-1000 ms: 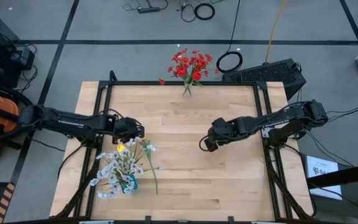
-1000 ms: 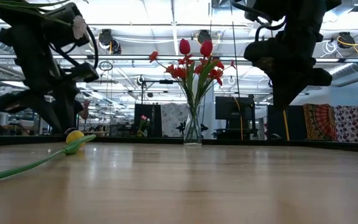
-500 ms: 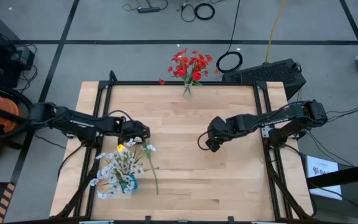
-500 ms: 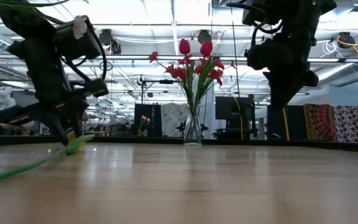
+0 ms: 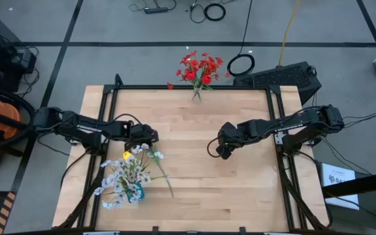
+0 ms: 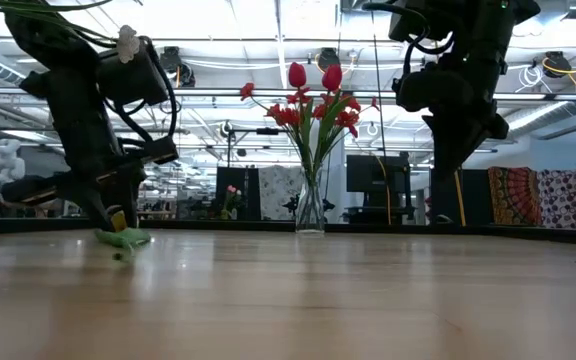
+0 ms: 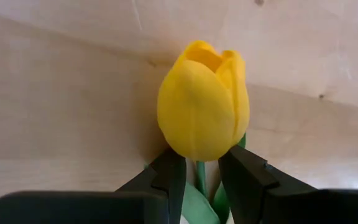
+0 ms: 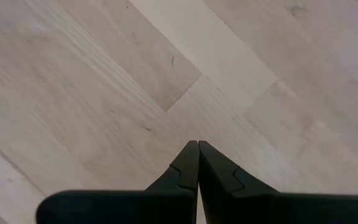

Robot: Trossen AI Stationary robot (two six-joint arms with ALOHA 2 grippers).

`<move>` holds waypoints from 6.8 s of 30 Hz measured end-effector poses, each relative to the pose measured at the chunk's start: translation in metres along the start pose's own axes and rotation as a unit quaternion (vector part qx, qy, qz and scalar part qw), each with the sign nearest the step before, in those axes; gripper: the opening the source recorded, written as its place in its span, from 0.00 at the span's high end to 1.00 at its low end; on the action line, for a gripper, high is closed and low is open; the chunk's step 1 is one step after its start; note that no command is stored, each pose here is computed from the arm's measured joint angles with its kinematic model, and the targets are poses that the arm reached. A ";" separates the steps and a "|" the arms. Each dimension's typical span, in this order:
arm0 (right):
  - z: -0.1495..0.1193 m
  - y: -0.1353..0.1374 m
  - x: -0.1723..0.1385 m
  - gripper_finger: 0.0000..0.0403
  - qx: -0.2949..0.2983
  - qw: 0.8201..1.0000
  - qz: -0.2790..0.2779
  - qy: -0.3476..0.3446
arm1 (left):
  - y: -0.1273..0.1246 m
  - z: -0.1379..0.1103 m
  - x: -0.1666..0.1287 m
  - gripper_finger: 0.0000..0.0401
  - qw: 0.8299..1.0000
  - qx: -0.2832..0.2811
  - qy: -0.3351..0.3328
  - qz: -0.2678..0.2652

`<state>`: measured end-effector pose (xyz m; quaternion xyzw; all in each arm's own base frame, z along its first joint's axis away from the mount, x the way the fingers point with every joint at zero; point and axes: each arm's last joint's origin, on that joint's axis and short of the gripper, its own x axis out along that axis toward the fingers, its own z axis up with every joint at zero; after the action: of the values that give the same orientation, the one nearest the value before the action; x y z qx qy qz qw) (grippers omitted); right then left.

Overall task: Sort flowers into vase by color
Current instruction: Put the yellow flower into the blue vase

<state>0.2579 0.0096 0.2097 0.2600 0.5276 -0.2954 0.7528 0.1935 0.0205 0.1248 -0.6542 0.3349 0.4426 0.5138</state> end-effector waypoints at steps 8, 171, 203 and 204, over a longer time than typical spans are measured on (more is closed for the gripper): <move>0.003 0.004 0.000 1.00 0.004 1.000 0.018 -0.016 | 0.004 0.009 0.002 0.81 0.999 0.007 -0.014 0.033; 0.007 0.058 0.046 1.00 0.276 0.950 0.130 -0.066 | 0.038 -0.072 -0.182 0.98 0.328 0.710 -0.014 -0.622; 0.008 0.059 0.045 1.00 0.280 0.948 0.135 -0.067 | 0.035 -0.083 -0.161 0.94 0.428 0.710 0.053 -0.556; 0.008 0.059 0.045 1.00 0.280 0.948 0.135 -0.067 | 0.035 -0.083 -0.162 0.94 0.426 0.708 0.051 -0.561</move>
<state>0.3175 0.0369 0.1739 0.5082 0.3320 -0.3440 0.7164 0.1197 -0.0709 0.2679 -0.1254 0.1154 -0.3699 0.9133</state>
